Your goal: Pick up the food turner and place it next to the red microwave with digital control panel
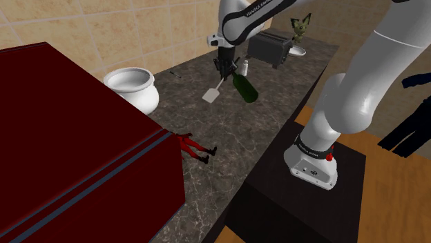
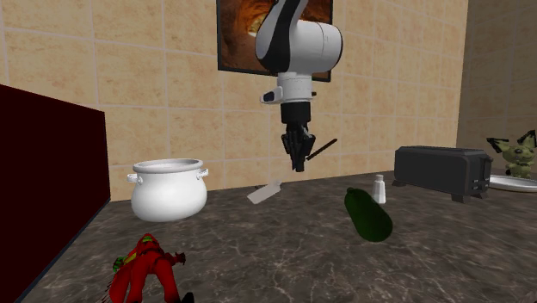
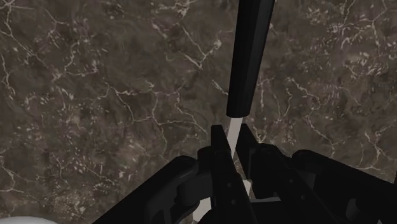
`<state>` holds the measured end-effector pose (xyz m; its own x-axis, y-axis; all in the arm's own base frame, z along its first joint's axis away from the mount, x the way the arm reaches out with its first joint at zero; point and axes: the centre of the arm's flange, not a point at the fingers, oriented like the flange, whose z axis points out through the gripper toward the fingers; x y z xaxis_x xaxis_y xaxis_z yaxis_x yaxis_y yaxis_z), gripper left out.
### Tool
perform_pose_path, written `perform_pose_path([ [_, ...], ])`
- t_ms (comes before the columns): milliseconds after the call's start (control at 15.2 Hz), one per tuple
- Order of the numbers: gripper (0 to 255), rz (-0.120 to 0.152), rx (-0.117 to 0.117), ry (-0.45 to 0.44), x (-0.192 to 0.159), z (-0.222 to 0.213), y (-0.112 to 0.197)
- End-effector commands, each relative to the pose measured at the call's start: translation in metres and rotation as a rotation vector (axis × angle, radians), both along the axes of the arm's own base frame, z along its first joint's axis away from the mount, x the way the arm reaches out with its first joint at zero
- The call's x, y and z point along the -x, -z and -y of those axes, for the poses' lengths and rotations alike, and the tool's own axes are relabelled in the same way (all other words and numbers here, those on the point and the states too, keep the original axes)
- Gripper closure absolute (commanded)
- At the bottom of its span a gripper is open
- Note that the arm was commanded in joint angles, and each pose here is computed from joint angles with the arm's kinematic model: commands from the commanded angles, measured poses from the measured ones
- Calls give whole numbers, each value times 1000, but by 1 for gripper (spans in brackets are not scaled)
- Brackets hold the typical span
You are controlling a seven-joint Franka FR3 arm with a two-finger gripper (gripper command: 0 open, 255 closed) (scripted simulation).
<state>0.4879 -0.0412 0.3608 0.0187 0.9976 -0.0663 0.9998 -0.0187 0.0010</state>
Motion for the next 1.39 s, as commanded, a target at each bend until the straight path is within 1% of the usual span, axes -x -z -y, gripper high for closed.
perform_pose_path([
  [0, 255, -1, 0, 0, 0, 0, -12],
  [1320, 255, -1, 0, 0, 0, 0, -117],
])
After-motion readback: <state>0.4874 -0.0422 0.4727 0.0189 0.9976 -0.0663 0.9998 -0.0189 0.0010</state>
